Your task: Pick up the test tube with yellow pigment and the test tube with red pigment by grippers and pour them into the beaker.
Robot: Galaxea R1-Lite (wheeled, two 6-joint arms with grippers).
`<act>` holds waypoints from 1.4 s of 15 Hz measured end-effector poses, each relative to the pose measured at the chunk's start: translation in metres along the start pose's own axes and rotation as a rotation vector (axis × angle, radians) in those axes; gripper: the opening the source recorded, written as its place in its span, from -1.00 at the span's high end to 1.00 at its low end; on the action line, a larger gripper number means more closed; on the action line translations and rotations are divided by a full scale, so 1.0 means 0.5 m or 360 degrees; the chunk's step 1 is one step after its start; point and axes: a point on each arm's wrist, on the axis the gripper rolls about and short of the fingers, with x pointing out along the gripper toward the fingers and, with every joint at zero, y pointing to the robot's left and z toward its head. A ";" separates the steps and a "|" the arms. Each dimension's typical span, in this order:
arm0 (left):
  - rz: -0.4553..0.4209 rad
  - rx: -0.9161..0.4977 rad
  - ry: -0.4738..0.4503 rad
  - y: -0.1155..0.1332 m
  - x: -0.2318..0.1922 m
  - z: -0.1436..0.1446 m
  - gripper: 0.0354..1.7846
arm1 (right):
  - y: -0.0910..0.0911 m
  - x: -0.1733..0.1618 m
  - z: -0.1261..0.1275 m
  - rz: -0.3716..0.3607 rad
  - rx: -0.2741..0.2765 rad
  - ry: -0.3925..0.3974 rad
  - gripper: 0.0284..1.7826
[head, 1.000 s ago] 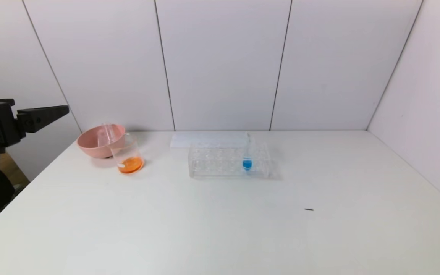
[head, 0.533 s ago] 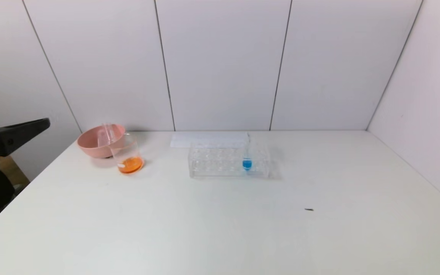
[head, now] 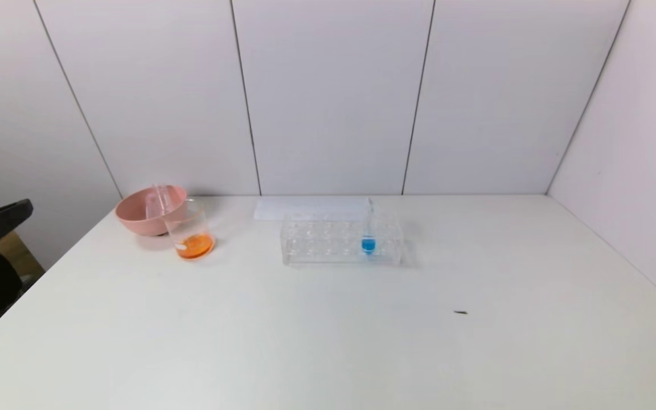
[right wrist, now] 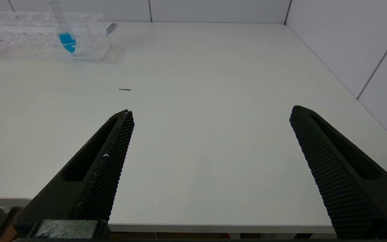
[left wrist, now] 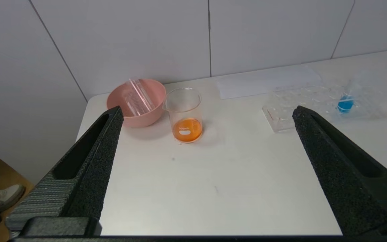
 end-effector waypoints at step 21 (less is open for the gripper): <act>0.0009 0.0061 -0.0183 -0.040 -0.209 -0.093 -0.98 | 0.000 0.000 0.000 0.0001 0.0001 0.0000 -0.91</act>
